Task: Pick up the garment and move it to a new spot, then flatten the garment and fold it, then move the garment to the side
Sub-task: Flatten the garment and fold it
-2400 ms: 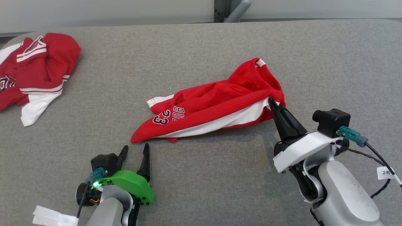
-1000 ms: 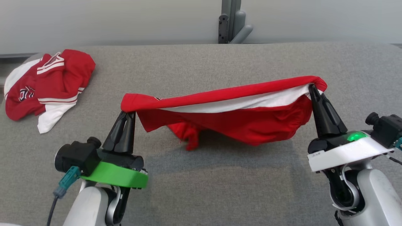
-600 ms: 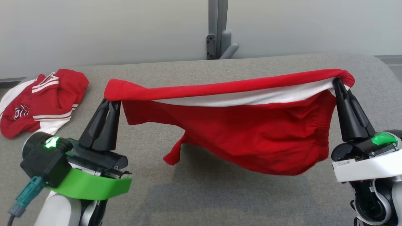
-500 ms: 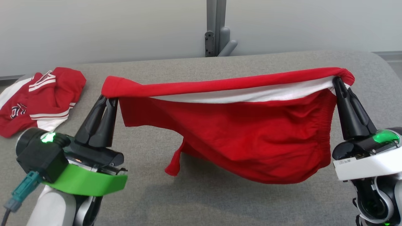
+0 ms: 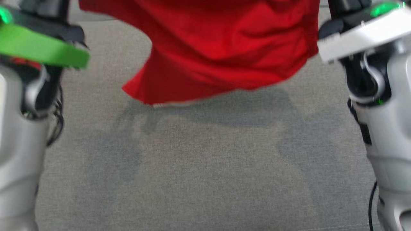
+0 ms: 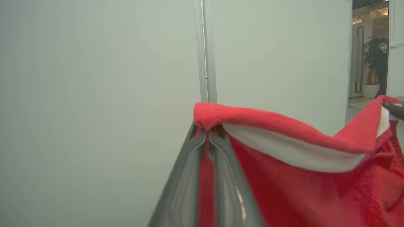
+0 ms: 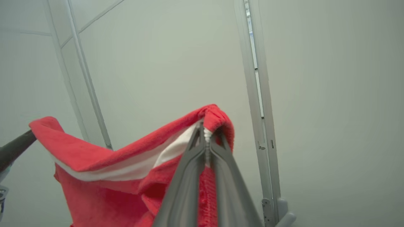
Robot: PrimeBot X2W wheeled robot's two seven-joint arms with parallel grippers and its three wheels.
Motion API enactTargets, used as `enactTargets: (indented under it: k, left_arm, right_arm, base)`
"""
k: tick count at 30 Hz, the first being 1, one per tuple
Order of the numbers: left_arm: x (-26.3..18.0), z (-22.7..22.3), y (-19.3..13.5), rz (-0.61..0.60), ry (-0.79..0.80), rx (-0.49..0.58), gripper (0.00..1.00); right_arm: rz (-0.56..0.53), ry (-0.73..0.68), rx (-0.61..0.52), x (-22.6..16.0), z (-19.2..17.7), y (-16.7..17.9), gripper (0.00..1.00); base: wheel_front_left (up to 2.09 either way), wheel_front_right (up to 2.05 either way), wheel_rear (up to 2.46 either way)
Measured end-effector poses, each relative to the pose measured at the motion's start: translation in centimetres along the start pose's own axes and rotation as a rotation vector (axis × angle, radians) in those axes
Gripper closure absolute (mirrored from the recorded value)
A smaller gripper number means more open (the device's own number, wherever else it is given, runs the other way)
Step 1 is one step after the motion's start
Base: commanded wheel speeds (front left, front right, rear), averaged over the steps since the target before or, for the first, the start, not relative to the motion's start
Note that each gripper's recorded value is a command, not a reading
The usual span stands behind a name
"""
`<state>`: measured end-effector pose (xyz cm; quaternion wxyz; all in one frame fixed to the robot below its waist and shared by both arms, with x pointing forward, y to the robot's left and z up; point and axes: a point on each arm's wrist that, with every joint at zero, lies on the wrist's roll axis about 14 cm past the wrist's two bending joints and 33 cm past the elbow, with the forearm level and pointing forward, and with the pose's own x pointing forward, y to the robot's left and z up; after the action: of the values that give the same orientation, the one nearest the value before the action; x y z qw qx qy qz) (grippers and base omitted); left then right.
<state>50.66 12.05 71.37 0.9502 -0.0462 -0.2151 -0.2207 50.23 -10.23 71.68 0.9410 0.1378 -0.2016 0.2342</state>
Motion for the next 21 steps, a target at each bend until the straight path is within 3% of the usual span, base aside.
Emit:
enactTargets:
  k: [1, 6, 8, 13, 21]
  left_arm:
    - [0.0, 0.0, 0.0, 0.0, 0.0, 0.0, 1.0]
    - [6.0, 1.1, 4.2, 0.049, -0.06, 0.064, 1.0]
    - [8.2, -0.1, 5.9, 0.071, -0.064, 0.107, 1.0]
    - [8.1, -8.8, 7.1, 0.099, 0.085, 0.077, 1.0]
    - [1.7, -22.8, 7.6, 0.146, 0.358, -0.05, 1.0]
  right_arm:
    - [0.0, 0.0, 0.0, 0.0, 0.0, 0.0, 1.0]
    - [0.009, -0.098, -0.128, 7.4, 0.5, -1.5, 1.0]
    - [-0.01, -0.117, -0.158, 10.1, -1.2, -2.7, 1.0]
    - [-0.067, 0.039, -0.141, 10.8, -10.2, -5.5, 1.0]
    - [-0.088, 0.352, -0.057, 6.0, -25.2, -6.8, 1.0]
  base:
    - [0.0, 0.0, 0.0]
    - [0.0, 0.0, 0.0]
    - [0.0, 0.0, 0.0]
    - [0.0, 0.0, 0.0]
    - [0.0, 0.0, 0.0]
